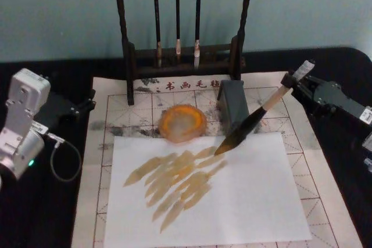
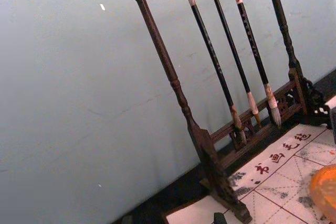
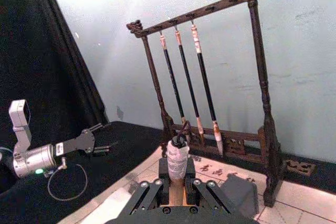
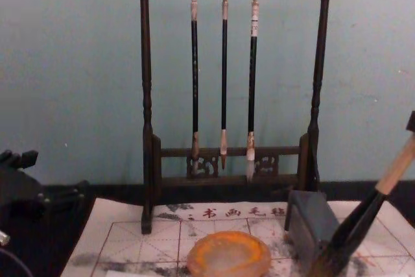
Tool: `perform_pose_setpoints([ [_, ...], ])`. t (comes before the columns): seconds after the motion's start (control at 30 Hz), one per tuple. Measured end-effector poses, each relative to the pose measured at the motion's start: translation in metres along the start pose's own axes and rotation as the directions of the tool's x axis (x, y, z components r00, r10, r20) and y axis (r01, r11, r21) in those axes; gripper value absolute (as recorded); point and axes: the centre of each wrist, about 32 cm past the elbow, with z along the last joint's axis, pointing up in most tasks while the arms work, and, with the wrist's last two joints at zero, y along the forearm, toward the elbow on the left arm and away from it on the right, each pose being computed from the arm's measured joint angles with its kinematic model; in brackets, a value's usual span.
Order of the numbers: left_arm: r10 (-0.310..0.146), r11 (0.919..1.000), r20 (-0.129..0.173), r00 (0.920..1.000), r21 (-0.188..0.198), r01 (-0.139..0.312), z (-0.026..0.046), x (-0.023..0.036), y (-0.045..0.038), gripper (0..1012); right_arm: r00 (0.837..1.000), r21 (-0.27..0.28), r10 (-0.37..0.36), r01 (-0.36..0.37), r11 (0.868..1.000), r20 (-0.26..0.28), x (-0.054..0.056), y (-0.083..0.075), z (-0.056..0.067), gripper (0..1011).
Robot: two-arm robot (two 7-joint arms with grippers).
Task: Pick up the brush from the inkstone, write on the paper, then place the brush back to its original position.
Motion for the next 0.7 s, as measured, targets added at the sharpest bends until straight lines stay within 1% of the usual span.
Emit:
perform_pose_setpoints([
  [0.2,0.000,1.0000,0.000,1.0000,0.000,0.000,0.0000,0.0000,0.0000,1001,1.000,0.013,0.003,-0.003,1.000,-0.014,-0.001,0.004,-0.003,181],
  [0.33,0.000,1.0000,0.000,1.0000,0.000,0.000,0.0000,0.0000,0.0000,1001,0.999,0.037,-0.001,0.002,0.999,-0.034,-0.002,0.009,-0.006,181],
  [0.43,0.000,1.0000,0.000,1.0000,0.000,0.000,0.0000,0.0000,0.0000,1001,0.999,0.060,-0.009,0.012,0.998,-0.054,-0.004,0.014,-0.010,181],
  [0.47,0.000,1.0000,0.000,1.0000,0.000,0.000,0.0000,0.0000,0.0000,1001,0.998,0.071,-0.014,0.019,0.997,-0.068,-0.005,0.017,-0.012,181],
  [0.67,0.000,1.0000,0.000,1.0000,0.000,0.000,0.0000,0.0000,0.0000,1001,0.993,0.101,-0.039,0.051,0.994,-0.115,-0.007,0.027,-0.020,181],
  [0.7,0.000,1.0000,0.000,1.0000,0.000,0.000,0.0000,0.0000,0.0000,1001,0.990,0.110,-0.048,0.063,0.992,-0.131,-0.007,0.030,-0.022,181],
])
